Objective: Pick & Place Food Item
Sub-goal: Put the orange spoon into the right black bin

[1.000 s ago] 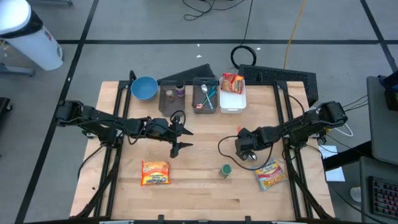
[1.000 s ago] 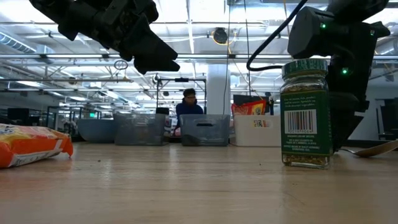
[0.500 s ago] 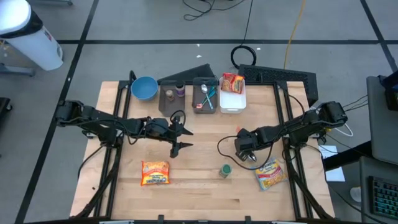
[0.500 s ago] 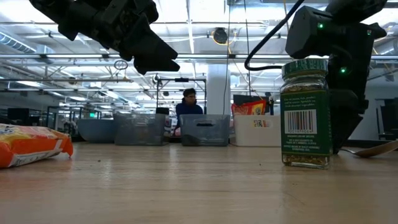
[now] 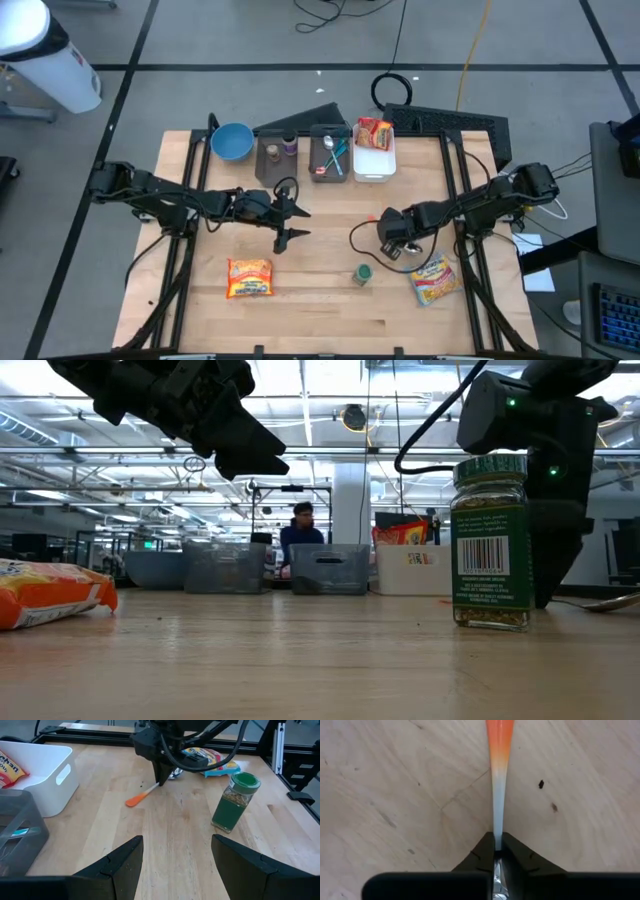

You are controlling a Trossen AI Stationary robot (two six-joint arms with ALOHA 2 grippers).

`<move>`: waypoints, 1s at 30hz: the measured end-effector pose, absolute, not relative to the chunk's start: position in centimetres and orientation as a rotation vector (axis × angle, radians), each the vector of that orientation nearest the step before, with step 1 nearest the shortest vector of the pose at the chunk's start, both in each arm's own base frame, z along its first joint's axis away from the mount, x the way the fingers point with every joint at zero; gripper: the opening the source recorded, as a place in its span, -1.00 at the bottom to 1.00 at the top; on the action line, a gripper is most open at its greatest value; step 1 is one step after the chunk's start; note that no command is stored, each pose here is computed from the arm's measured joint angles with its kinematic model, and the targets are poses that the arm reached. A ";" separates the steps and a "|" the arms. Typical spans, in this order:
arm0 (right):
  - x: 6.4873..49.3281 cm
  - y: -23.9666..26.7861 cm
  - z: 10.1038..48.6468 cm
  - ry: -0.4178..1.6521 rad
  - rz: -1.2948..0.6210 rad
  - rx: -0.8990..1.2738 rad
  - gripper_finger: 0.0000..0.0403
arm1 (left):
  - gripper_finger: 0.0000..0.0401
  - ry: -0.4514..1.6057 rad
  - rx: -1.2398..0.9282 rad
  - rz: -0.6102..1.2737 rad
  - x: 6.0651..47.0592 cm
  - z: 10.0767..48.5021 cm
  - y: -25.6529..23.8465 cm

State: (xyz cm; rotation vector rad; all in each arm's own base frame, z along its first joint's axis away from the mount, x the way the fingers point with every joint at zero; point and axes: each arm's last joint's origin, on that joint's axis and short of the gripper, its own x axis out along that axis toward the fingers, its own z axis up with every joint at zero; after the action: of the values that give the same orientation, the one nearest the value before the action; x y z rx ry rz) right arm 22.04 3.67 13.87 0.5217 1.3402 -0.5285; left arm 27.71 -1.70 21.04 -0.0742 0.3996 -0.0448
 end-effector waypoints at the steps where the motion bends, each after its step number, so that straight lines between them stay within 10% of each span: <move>1: 22.1 3.6 14.0 1.337 -0.516 0.519 -0.97 | 0.23 0.400 -0.074 -0.045 27.7 21.0 -1.7; 15: 22.7 1.7 18.7 1.143 -0.394 0.456 -0.98 | 0.23 0.398 0.013 -0.052 27.7 21.0 -1.5; 30: 24.8 0.4 21.4 0.870 -0.024 0.516 -0.99 | 0.23 0.368 0.604 0.051 29.1 24.3 -1.4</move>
State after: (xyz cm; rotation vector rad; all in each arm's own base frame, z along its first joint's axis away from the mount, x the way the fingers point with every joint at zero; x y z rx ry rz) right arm 24.80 0.40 21.37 0.5156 0.8702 -0.0242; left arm 29.08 -1.42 24.35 0.6043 0.3678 0.0512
